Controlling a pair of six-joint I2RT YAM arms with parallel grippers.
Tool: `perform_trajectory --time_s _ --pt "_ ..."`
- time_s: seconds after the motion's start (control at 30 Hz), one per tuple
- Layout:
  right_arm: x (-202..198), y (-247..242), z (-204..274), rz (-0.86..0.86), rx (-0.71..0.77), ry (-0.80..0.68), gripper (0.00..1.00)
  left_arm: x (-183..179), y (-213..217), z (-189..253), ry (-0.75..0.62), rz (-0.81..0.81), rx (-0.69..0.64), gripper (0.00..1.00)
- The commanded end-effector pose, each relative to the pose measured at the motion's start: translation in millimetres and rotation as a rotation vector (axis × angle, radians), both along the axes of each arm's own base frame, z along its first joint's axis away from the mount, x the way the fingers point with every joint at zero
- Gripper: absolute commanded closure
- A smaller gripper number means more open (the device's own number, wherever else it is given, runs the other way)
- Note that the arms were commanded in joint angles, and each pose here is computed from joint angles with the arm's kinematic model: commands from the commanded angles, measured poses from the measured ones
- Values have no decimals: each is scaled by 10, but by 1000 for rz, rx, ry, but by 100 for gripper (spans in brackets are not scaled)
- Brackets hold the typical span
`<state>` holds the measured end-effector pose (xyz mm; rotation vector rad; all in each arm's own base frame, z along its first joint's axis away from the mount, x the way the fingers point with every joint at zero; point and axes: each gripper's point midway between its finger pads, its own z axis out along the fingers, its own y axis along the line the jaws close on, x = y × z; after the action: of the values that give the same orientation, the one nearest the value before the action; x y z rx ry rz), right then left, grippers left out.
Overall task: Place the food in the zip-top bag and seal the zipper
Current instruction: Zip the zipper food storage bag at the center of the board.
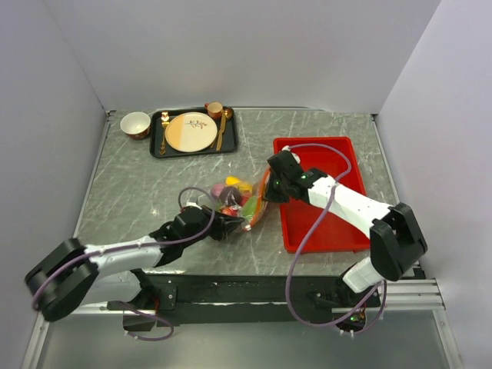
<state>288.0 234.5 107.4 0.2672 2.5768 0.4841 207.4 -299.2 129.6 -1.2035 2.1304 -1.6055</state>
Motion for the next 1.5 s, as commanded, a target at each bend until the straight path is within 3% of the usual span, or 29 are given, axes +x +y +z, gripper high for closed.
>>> perform_trajectory --time_s 0.0,0.27,0.47,0.5,0.57,0.63,0.73,0.83,0.97,1.17,1.47 --pt "226 326 206 49 76 -72 100 38 339 -82 -12 98 67 99" --pt "430 736 246 109 117 -86 100 16 796 -154 -1 231 123 99" --pt "421 740 344 103 119 -113 100 89 787 16 -58 235 144 99" --pt "411 723 351 101 120 -115 95 98 762 24 -60 227 146 99" --pt "374 633 360 85 112 -126 70 114 702 -23 -53 205 162 99" --pt "330 582 509 72 139 -155 58 128 621 -20 -56 179 150 99" --pt "152 449 586 58 167 -164 41 149 553 -10 -63 160 142 99" --pt "-25 337 694 50 194 -162 33 169 516 33 -81 149 138 99" --pt "-341 257 625 49 241 -79 32 195 473 115 -109 134 141 99" --pt "-791 501 547 119 430 38 33 230 383 189 -131 109 132 99" --pt "-839 842 462 168 479 95 47 243 303 202 -136 81 132 99"
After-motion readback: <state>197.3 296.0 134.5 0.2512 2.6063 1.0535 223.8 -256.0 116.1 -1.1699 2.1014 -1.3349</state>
